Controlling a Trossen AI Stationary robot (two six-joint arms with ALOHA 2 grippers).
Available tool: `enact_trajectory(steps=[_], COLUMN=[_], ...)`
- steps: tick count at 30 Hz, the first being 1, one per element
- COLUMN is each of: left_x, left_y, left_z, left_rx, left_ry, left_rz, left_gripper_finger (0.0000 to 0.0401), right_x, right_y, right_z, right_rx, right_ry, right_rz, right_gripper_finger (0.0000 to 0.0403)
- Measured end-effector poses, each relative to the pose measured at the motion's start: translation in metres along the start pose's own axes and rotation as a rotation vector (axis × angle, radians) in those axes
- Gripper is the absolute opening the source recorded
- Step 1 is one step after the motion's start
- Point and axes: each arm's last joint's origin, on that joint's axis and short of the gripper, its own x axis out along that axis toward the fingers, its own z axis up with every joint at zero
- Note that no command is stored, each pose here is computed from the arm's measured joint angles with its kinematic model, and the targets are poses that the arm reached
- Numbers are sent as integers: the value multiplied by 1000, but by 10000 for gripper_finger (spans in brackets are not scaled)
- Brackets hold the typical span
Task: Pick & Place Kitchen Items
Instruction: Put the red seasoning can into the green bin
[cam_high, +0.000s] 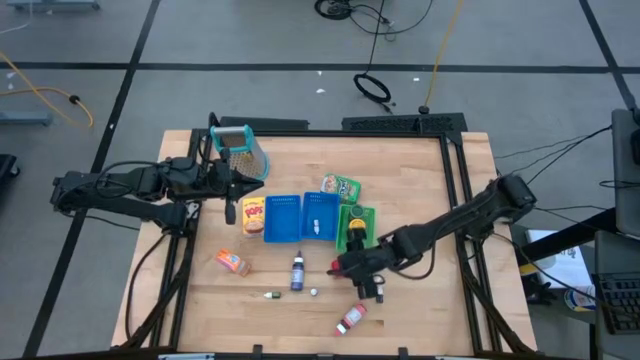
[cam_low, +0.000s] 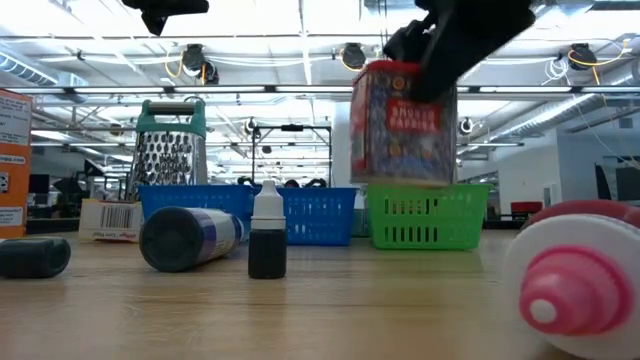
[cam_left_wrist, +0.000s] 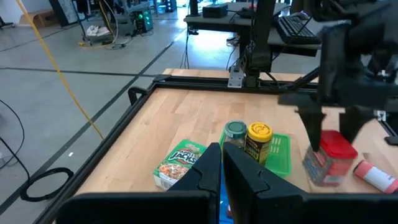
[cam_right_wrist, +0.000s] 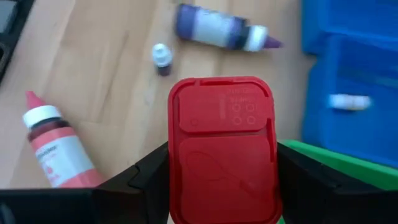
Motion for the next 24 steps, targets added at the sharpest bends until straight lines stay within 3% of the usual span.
enact_trajectory(steps=[10, 24], left_x=[0, 0], left_y=[0, 0], left_z=[0, 0], left_rx=[0, 8], left_ry=[1, 1], left_rz=[0, -1], left_gripper_finger=[21, 21], right_x=[-39, -19], right_y=[-40, -59], right_z=[2, -25], right_rx=[82, 127], right_ry=[-14, 78], right_rz=[-80, -125], right_gripper_finger=[212, 212])
